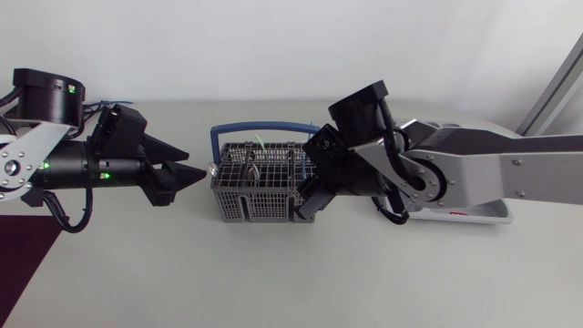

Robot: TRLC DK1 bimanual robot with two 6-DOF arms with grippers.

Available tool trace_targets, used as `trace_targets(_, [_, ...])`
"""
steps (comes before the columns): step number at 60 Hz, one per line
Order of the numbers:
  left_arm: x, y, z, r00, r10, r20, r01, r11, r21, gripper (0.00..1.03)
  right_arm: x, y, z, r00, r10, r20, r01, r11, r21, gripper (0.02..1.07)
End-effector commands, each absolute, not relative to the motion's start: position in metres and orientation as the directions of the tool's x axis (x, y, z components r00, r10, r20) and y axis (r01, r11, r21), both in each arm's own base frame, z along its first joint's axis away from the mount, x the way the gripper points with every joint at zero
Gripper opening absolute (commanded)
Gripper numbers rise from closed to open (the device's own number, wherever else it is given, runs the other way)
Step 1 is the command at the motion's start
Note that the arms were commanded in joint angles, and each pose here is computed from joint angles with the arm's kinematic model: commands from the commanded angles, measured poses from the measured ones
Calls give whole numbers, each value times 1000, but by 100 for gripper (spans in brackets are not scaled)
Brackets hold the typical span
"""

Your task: Unload the cutlery basket into the drawer organizer.

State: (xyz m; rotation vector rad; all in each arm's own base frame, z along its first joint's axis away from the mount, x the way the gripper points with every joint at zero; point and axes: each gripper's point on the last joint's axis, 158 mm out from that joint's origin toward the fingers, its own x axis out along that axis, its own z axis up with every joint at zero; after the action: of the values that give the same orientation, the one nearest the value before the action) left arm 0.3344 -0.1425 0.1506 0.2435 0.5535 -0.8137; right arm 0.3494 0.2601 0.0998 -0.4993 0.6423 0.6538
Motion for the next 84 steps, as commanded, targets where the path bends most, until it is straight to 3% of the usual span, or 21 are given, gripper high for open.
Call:
trace_targets(1, [323,-146,143,531,-635,-561,763,646,-9,97,360,267,104,634,396,-665,-685,686,-245,49])
trace_targets(44, [323,-152,137,518,-642,-565,775,632,-8,97,379,273,91,635,383,-671,-688,675,-266,14])
trace_targets(84, [323,-152,125,508,-642,-574,779,627,-11,97,375,279,137,683,435,-586,-676,681,-282,12])
